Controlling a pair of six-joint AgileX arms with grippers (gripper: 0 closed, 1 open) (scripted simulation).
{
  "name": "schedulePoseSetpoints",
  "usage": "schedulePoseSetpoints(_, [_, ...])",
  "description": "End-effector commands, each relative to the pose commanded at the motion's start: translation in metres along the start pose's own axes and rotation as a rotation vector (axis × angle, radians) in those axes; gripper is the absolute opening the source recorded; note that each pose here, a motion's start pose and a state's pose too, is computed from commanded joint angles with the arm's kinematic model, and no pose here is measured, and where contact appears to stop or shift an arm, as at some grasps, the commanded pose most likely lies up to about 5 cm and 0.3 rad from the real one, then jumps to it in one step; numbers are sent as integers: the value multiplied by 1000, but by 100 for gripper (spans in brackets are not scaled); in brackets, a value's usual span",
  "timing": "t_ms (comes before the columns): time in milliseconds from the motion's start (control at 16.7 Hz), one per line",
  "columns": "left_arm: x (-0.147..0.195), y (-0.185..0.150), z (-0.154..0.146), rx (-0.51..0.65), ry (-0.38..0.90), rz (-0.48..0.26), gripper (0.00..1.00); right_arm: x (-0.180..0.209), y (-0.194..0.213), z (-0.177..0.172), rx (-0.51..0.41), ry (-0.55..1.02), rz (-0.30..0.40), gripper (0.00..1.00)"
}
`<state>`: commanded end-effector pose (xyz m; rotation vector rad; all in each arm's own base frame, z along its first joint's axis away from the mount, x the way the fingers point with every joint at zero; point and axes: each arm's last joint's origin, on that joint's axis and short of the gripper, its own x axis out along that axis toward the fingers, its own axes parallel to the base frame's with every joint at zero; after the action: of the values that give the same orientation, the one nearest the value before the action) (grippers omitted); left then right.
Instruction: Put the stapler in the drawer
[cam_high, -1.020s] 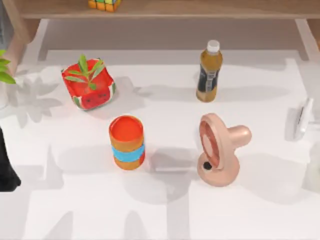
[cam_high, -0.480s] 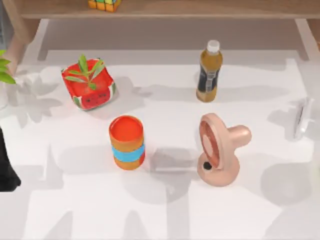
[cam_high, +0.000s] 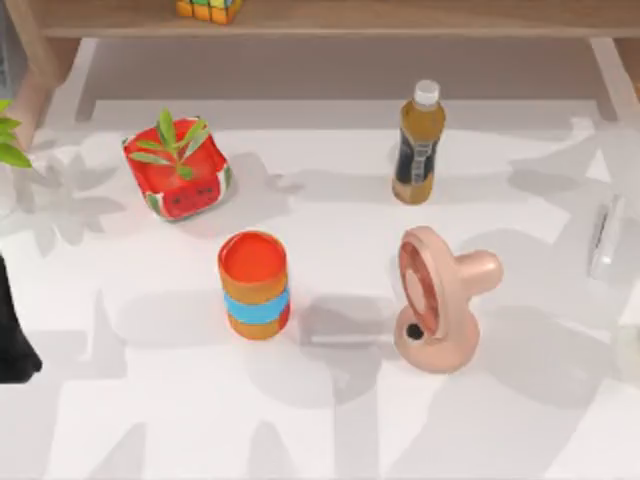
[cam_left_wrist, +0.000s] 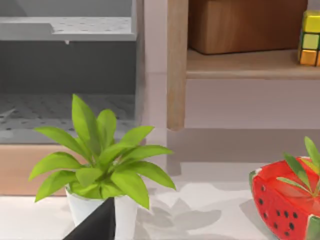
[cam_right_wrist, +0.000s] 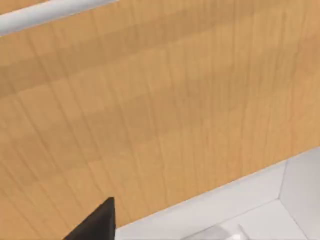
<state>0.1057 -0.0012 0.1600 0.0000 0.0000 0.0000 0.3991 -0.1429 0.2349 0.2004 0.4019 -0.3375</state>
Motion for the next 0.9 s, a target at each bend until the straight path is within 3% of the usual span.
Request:
schedulePoseSetpoints(180, [0,0,0,0,0,0,100,4,25,-22,114,291,-8,100])
schedulePoseSetpoints(360, [0,0,0,0,0,0,100,-11,66,-18,163,525,-5,100])
schedulePoseSetpoints(660, [0,0,0,0,0,0,100,-35,140,-22,105,837,23,100])
schedulePoseSetpoints(900, [0,0,0,0,0,0,100,-25,162,-63,8,1062,-68,100])
